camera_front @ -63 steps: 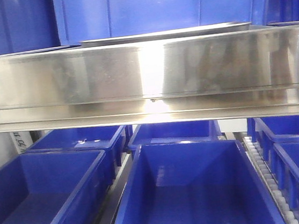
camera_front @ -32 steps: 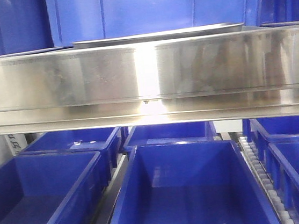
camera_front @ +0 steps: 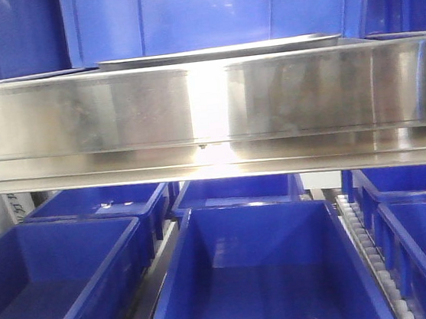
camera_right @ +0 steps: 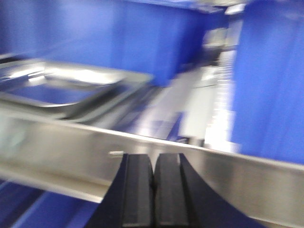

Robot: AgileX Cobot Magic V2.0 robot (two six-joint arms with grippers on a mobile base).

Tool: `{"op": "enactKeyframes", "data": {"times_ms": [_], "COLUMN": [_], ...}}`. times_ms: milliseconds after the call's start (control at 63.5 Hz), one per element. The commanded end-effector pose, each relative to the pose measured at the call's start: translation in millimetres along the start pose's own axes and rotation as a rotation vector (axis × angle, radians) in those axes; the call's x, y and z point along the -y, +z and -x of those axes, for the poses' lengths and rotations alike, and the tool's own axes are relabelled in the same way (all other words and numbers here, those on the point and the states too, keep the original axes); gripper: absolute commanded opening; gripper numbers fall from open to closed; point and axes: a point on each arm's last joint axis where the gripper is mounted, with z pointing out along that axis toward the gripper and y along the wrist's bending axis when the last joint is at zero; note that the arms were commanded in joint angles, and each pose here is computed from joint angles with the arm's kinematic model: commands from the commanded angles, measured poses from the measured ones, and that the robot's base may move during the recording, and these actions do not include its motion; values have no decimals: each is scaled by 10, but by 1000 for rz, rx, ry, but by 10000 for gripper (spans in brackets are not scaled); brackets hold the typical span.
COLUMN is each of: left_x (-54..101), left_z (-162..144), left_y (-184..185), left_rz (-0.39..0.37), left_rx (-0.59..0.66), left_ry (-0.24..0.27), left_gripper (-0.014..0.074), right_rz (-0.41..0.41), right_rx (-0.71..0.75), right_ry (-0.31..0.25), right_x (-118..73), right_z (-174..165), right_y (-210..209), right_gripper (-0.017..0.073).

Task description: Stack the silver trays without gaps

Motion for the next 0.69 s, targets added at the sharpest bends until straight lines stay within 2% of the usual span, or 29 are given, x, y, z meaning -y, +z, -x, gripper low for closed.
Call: {"op": "enactKeyframes", "data": {"times_ms": [0,126,236,678], "left_x": [-4,-4,-4,-4], "left_z": [91,91,91,91], "left_y": [-16,-16,-16,-16], "left_rz": [5,5,5,5], "left_rx": [96,96,96,96], "left_ry": [-5,-5,-5,-5], "left_gripper": [-48,-48,-48,-48], "right_rz": [-57,-117,-130,-131], "right_rx": [143,195,243,226], "right_ry": [7,31,37,25], "right_x": [32,82,112,111], "right_z": [-3,-261,-461,-469], "right_y": [-2,22,72,74], "right_gripper": [55,55,55,55]}}
